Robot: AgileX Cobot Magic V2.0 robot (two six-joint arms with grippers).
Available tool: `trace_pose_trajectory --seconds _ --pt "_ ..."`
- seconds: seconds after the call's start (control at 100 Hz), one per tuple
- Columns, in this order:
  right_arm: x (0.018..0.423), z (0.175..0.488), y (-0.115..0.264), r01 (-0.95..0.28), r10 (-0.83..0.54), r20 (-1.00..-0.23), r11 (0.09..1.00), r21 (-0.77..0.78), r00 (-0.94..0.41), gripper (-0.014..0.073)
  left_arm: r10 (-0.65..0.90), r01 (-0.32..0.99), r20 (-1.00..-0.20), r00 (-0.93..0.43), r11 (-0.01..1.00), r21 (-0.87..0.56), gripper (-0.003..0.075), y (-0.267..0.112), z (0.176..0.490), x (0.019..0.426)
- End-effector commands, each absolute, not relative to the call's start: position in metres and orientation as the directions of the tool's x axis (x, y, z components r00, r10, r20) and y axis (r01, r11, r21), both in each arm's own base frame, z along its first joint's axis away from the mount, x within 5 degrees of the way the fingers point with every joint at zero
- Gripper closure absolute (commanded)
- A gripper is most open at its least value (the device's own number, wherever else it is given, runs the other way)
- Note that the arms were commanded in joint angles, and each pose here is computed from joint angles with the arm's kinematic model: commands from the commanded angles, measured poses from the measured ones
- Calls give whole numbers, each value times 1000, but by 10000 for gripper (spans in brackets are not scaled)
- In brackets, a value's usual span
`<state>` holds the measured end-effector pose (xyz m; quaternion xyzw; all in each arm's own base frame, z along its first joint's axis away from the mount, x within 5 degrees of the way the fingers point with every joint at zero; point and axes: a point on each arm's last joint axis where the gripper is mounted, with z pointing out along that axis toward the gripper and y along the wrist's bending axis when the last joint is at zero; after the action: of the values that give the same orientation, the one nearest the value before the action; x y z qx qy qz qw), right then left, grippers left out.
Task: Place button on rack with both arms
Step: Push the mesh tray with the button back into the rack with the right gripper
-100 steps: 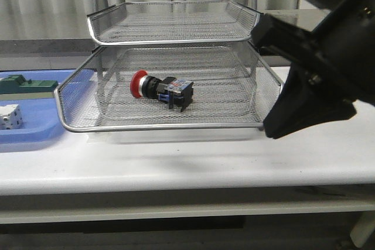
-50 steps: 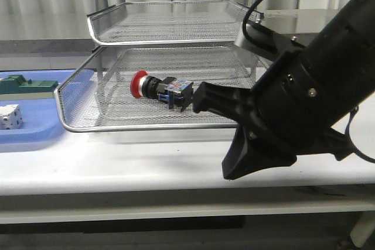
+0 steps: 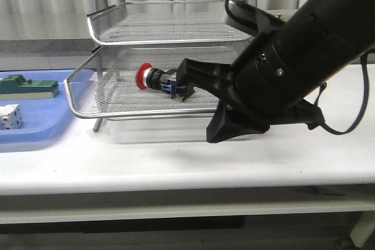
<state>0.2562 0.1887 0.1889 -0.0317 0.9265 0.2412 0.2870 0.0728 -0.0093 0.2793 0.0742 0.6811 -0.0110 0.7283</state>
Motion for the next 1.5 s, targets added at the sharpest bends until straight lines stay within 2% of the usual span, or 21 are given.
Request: trace_pose_trajectory --seconds 0.0,0.24,0.52,0.96,1.49 --pt "270 211 193 -237 105 -645 875 421 -757 664 52 83 -986 156 994 66 741 -7 294 73" --pt "291 204 206 -275 54 -664 883 381 -746 664 52 83 -986 156 994 66 741 -7 294 73" --pt "314 211 221 -307 47 -698 875 374 -714 664 52 83 -986 156 994 66 741 -7 294 73" --pt "348 221 204 -277 77 -717 890 363 -693 664 52 83 -986 156 994 66 741 -7 294 73" --pt "342 218 200 -287 29 -644 879 380 -764 664 52 83 -986 156 994 66 741 -7 294 73"
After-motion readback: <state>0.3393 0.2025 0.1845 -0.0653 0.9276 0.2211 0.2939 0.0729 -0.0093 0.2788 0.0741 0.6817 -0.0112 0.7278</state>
